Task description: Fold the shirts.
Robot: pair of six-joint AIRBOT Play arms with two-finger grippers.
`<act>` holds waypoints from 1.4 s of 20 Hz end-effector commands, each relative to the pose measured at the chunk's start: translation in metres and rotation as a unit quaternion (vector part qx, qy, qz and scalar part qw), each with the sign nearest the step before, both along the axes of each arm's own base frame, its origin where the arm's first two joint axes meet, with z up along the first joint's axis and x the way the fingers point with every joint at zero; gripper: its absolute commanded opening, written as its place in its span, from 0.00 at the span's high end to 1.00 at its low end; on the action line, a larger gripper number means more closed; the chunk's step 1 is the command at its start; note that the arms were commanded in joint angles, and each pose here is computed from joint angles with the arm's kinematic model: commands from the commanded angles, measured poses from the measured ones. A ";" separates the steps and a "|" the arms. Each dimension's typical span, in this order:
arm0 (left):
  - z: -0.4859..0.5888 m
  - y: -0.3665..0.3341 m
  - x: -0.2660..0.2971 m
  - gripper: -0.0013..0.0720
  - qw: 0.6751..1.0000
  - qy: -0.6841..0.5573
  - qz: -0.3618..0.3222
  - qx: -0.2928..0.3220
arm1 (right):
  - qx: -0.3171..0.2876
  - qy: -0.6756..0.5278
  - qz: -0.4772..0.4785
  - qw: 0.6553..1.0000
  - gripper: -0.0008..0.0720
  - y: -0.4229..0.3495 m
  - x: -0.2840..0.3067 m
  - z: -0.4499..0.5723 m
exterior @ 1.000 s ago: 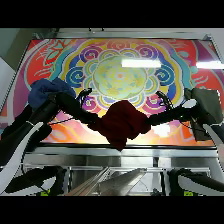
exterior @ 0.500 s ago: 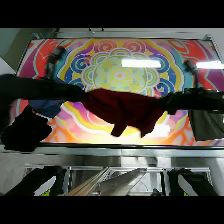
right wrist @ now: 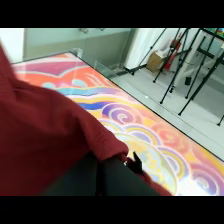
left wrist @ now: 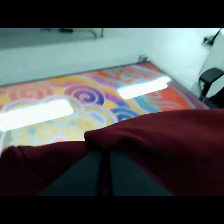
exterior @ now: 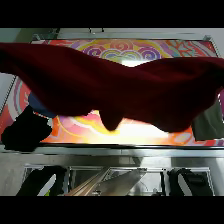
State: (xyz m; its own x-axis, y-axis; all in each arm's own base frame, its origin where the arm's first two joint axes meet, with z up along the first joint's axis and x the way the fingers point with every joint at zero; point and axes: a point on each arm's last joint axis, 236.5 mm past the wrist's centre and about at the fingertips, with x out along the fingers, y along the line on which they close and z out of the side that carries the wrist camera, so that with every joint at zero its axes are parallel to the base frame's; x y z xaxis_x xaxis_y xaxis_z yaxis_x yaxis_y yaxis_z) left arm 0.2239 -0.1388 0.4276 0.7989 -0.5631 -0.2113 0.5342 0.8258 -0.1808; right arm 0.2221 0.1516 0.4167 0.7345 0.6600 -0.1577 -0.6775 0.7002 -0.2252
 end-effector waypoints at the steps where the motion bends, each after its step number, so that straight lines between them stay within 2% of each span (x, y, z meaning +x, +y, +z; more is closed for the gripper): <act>1: -0.058 0.005 0.040 0.96 0.994 0.103 0.013 0.028 | 0.007 0.107 0.001 0.994 0.96 -0.004 0.048 -0.039; 3: -0.131 0.000 0.082 0.96 0.978 0.205 0.012 0.041 | 0.013 0.241 0.019 0.970 0.96 -0.003 0.088 -0.104; 7: -0.304 -0.012 0.133 0.96 0.918 0.385 -0.017 0.091 | 0.019 0.450 0.051 0.891 0.96 0.012 0.148 -0.259; 10: -0.400 -0.013 0.174 0.96 0.897 0.428 -0.016 0.112 | 0.045 0.528 0.005 0.848 0.96 0.016 0.198 -0.371; 13: -0.429 0.005 0.232 0.95 0.895 0.434 0.017 0.098 | 0.071 0.533 -0.057 0.841 0.96 0.004 0.243 -0.428; 14: -0.424 0.013 0.246 0.66 0.896 0.433 0.021 0.095 | 0.079 0.518 -0.070 0.849 0.94 -0.001 0.256 -0.425; 15: -0.415 0.024 0.257 0.05 0.894 0.438 0.029 0.085 | 0.084 0.501 -0.078 0.858 0.67 -0.008 0.267 -0.414; 16: -0.406 0.034 0.260 0.03 0.889 0.450 0.035 0.077 | 0.089 0.487 -0.082 0.865 0.32 -0.014 0.275 -0.399; 17: -0.396 0.044 0.256 0.03 0.882 0.465 0.032 0.076 | 0.094 0.478 -0.086 0.869 0.23 -0.023 0.278 -0.384; 21: -0.380 0.060 0.208 0.03 0.840 0.537 0.021 0.071 | 0.090 0.482 -0.118 0.864 0.23 -0.081 0.259 -0.346; 28: -0.470 0.016 0.008 0.03 0.745 0.661 -0.005 0.089 | 0.111 0.630 -0.126 0.758 0.24 -0.106 0.154 -0.417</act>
